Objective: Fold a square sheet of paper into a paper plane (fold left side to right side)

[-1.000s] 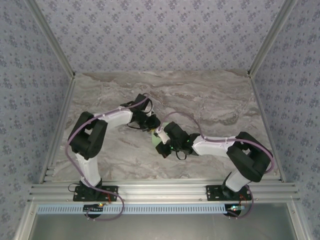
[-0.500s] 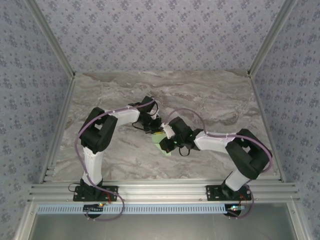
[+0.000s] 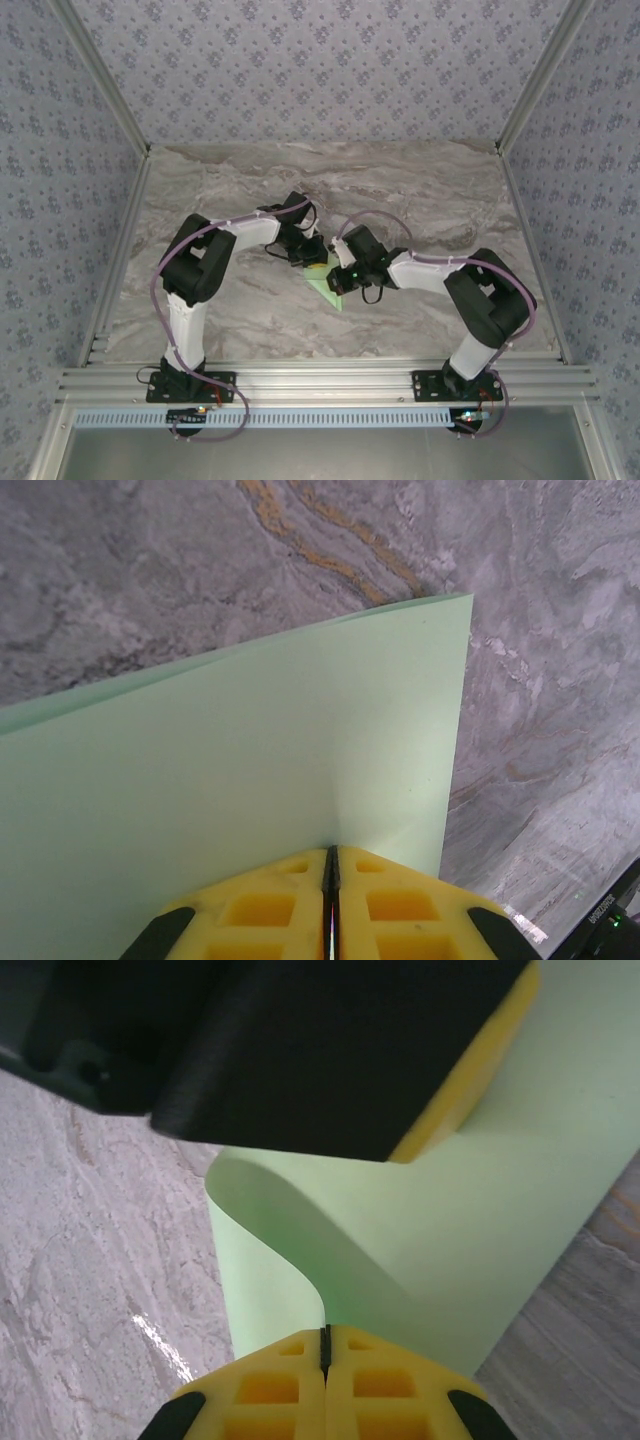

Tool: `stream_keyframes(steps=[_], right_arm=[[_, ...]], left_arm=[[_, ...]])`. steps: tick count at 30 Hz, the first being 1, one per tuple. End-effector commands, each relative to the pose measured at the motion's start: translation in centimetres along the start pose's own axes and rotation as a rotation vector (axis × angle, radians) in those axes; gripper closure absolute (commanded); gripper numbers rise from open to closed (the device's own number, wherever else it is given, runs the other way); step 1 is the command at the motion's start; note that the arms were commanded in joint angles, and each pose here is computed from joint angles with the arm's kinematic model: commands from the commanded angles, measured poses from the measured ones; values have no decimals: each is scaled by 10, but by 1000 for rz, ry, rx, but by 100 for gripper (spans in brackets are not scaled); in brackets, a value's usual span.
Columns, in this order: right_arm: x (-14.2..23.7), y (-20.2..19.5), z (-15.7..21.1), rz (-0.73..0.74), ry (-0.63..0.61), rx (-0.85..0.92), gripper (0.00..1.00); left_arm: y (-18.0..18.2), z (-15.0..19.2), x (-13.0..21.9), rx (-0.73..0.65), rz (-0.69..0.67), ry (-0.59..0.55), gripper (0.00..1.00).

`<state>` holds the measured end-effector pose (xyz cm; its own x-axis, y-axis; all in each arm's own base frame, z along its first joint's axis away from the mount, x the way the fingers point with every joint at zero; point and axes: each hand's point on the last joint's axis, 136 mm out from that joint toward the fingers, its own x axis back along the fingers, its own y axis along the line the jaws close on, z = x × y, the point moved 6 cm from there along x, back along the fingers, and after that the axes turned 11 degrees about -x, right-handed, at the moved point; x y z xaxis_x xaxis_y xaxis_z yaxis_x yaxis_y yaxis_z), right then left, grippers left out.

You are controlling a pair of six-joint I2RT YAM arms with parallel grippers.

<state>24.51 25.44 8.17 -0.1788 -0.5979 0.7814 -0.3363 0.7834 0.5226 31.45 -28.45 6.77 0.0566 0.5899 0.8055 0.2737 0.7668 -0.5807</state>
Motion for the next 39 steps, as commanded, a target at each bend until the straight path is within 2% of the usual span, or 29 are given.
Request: stream_keyframes(steps=[1,39], right_arm=[[-1,-6,-6,32,2,-38,100],[-3,-17,-11,62,14,-58,100]], left_arm=[[8,10,-12,8,-35,55,90],[8,12,-14,10,-41,60,91]])
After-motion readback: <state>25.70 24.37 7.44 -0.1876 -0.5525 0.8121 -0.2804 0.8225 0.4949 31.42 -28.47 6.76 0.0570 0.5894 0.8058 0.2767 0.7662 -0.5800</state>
